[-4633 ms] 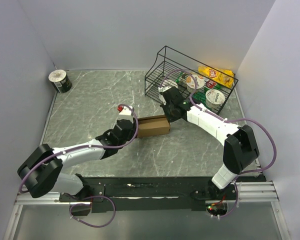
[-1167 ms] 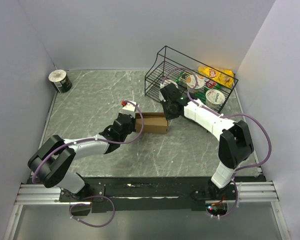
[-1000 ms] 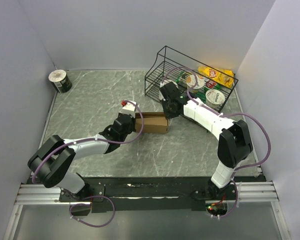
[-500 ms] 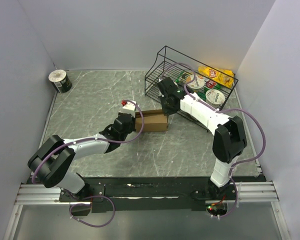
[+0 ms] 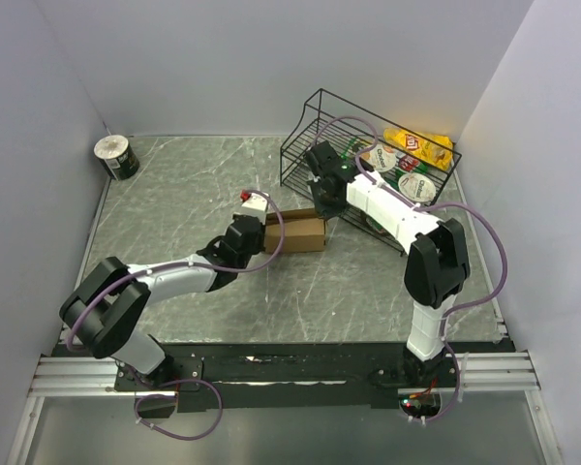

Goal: Fold the paper box

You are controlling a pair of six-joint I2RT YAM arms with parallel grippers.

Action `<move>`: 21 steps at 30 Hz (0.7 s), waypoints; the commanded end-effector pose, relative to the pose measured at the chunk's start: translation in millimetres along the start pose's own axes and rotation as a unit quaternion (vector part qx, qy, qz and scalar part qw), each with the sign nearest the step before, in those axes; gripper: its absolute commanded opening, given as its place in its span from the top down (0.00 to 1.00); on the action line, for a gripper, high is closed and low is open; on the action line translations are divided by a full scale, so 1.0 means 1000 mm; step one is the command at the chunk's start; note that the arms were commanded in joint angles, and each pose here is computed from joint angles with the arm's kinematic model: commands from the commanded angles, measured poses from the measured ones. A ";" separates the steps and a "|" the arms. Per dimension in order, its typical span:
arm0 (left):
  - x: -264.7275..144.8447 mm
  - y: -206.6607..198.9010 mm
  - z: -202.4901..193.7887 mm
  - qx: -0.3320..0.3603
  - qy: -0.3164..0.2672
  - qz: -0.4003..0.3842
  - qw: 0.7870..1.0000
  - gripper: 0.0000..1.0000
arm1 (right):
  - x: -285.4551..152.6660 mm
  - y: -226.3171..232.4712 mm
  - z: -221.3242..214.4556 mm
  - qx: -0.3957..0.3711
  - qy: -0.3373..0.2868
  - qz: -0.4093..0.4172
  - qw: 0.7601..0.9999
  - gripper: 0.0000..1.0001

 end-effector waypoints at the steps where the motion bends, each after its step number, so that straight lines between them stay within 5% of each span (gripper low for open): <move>1: -0.001 -0.012 -0.026 0.047 0.073 -0.036 0.996 0.99 | -0.010 0.009 0.024 0.029 -0.044 0.062 0.997 1.00; 10: 0.003 -0.016 -0.023 0.051 0.074 -0.031 0.995 0.99 | 0.001 0.004 0.017 0.033 -0.049 0.084 0.995 1.00; 21: 0.007 -0.030 -0.008 0.039 0.129 -0.026 0.991 0.99 | -0.001 -0.006 -0.019 0.011 -0.160 -0.006 0.987 0.67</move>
Point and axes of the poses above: each gripper's point midway between its finger pads, its own x axis out along the fingers, its own y axis along the line the jaws close on, z = x × y, the point moved 9 cm from there along -x, back along the fingers, and after that the axes turned 12 degrees about -x, right-handed, at the moved point
